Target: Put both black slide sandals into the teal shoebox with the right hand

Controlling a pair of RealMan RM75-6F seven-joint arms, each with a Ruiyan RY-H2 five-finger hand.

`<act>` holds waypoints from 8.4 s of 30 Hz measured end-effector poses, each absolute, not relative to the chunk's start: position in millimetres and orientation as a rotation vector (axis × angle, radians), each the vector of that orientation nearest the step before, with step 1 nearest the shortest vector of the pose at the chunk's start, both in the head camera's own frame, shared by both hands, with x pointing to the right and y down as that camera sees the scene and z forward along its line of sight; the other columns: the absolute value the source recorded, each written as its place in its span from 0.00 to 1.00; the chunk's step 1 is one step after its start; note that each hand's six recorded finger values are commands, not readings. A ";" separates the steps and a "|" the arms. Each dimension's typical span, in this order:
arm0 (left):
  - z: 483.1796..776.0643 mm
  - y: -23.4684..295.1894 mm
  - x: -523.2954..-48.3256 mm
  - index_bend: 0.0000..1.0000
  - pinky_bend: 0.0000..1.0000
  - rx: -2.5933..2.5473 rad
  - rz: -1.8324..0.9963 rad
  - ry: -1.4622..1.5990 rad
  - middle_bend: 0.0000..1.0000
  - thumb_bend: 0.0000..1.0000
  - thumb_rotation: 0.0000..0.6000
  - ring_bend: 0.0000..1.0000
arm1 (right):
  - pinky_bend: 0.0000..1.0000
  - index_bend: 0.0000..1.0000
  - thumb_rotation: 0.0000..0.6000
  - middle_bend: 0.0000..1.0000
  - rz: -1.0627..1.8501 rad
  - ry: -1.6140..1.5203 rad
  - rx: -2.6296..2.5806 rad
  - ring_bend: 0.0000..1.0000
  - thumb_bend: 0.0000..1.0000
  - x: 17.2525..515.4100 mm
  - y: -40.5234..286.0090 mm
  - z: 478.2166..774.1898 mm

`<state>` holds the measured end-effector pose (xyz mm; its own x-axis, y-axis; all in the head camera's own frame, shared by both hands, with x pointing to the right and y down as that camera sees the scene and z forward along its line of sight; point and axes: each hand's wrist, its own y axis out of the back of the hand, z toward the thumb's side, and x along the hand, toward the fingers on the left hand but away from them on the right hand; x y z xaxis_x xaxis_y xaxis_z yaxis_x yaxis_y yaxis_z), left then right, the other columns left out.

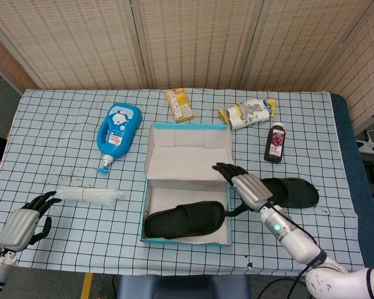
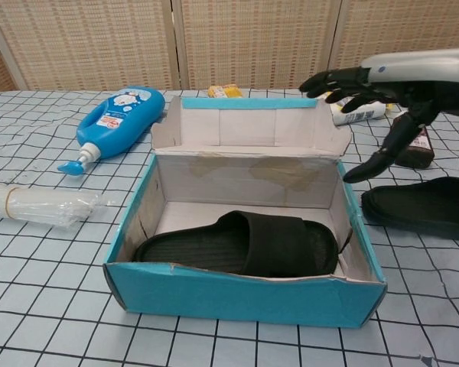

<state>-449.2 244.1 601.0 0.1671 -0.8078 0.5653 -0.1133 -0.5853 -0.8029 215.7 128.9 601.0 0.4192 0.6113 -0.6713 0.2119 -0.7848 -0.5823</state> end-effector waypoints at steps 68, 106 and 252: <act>607.6 246.8 -447.1 0.22 0.37 -1.847 -1.481 0.838 0.09 0.66 1.00 0.15 | 0.66 0.61 1.00 0.63 1.390 -0.795 -1.266 0.49 0.00 328.0 161.7 605.5; 604.0 244.5 -452.2 0.22 0.37 -1.846 -1.479 0.867 0.09 0.67 1.00 0.15 | 0.69 0.65 1.00 0.67 0.868 -0.838 -1.600 0.52 0.13 93.8 170.1 653.7; 612.3 246.2 -452.0 0.22 0.38 -1.863 -1.533 0.829 0.09 0.67 1.00 0.15 | 0.32 0.41 1.00 0.36 0.877 -0.723 -2.283 0.13 0.44 159.1 154.9 621.2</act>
